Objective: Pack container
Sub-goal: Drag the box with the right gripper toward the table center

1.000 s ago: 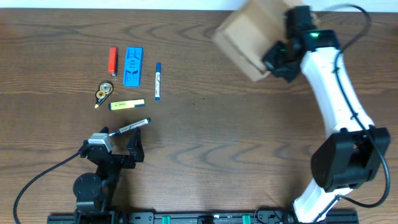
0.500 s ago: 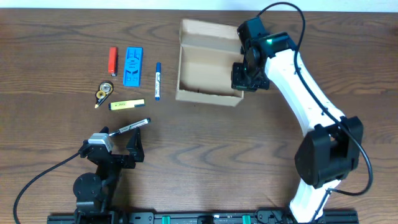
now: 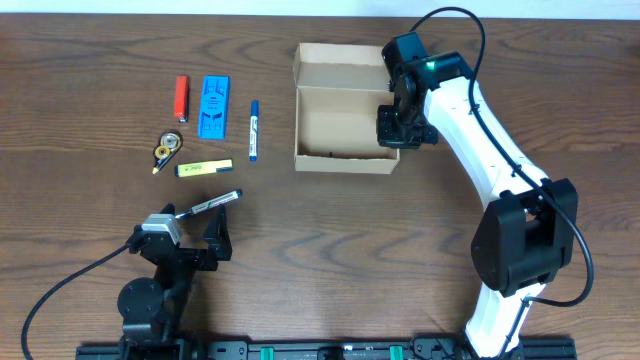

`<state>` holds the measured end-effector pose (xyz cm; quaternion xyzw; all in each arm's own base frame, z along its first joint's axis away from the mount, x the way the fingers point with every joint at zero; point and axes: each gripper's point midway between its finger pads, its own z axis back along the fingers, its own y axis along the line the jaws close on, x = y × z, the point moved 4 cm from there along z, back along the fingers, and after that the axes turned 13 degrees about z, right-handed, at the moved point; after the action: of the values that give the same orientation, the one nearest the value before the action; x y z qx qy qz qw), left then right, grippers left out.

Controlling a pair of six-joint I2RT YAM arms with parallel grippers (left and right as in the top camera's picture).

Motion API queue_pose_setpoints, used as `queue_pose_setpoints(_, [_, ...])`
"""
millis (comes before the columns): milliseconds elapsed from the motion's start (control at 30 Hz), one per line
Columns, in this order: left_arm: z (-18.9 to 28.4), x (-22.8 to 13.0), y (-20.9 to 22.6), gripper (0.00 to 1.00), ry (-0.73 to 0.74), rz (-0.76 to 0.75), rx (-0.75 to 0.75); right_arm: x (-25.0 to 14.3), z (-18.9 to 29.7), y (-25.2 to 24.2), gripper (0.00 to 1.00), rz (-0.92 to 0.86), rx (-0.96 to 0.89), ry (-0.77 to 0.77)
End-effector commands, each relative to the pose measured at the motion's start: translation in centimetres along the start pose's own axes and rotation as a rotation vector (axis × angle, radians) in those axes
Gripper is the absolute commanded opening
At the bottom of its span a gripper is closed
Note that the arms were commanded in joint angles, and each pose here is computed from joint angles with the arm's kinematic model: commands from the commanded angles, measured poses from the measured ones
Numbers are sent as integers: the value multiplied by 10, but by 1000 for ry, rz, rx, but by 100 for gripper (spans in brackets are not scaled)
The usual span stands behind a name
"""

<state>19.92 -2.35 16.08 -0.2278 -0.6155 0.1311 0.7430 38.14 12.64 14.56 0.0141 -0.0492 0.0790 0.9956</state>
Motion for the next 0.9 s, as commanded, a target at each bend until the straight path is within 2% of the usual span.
queue_pose_setpoints(0, [-3,-11,9,95,22,13,28,4,1,-2,63,16,-11,-10])
queue_pose_setpoints(33, [-3,-11,9,95,22,13,28,4,1,-2,94,16,-10,-10])
queue_pose_setpoints(67, [-3,-11,9,96,22,13,28,3,1,-1,99,17,-9,-9])
queue_pose_setpoints(400, [-3,-11,9,96,22,13,27,-2,28,-1,98,28,5,-33])
queue_pose_setpoints(467, [-3,-11,9,96,22,13,28,-1,32,-4,96,27,-19,-48])
queue_pose_setpoints(600, [-3,-11,9,95,22,13,28,2,33,-10,81,17,-34,-62])
queue_pose_setpoints(867, [-3,-11,9,95,22,13,28,11,23,-9,77,18,-27,-89])
